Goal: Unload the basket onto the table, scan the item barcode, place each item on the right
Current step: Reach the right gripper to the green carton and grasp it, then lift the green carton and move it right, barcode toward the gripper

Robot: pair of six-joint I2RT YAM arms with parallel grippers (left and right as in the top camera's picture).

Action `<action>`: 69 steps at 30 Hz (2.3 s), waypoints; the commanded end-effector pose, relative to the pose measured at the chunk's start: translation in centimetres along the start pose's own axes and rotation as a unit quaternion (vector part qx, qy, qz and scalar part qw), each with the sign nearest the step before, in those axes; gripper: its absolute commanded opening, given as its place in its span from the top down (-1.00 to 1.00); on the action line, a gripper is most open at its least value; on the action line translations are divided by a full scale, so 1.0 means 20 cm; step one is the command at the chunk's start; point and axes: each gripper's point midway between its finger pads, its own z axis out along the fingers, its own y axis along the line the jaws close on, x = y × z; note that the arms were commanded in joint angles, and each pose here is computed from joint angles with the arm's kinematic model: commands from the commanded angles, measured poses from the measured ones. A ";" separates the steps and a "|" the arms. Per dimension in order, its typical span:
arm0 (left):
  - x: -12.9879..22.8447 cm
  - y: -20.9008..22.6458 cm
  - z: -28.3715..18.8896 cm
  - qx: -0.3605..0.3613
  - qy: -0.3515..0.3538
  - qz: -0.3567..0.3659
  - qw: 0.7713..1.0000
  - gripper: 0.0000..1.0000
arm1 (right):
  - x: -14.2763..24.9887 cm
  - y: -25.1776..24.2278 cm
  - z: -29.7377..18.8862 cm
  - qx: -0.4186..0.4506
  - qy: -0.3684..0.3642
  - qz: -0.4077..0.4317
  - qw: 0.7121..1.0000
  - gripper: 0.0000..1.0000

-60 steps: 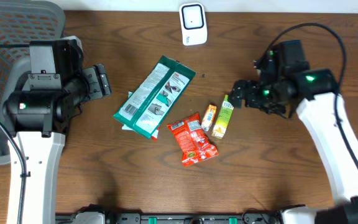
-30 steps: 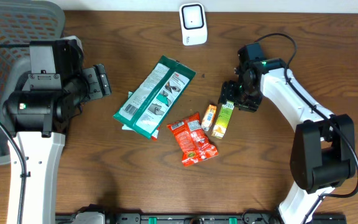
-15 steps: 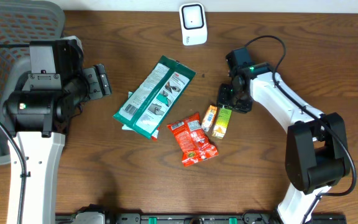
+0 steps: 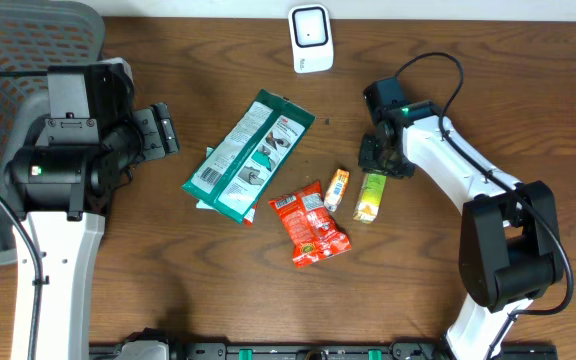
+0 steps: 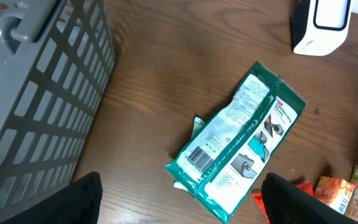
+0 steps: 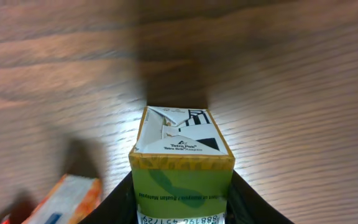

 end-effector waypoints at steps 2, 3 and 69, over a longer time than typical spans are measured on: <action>-0.03 0.00 -0.02 -0.003 -0.008 -0.004 1.000 -0.65 | -0.05 -0.08 0.02 0.042 -0.023 0.002 0.999 0.32; -0.03 0.00 -0.02 -0.003 -0.008 -0.004 1.000 -0.65 | -0.06 -0.08 0.03 0.040 -0.028 -0.001 0.999 0.32; -0.03 0.00 -0.02 -0.003 -0.008 -0.004 1.000 -0.65 | 0.02 -0.16 -0.05 -0.030 0.022 -0.083 0.996 -0.30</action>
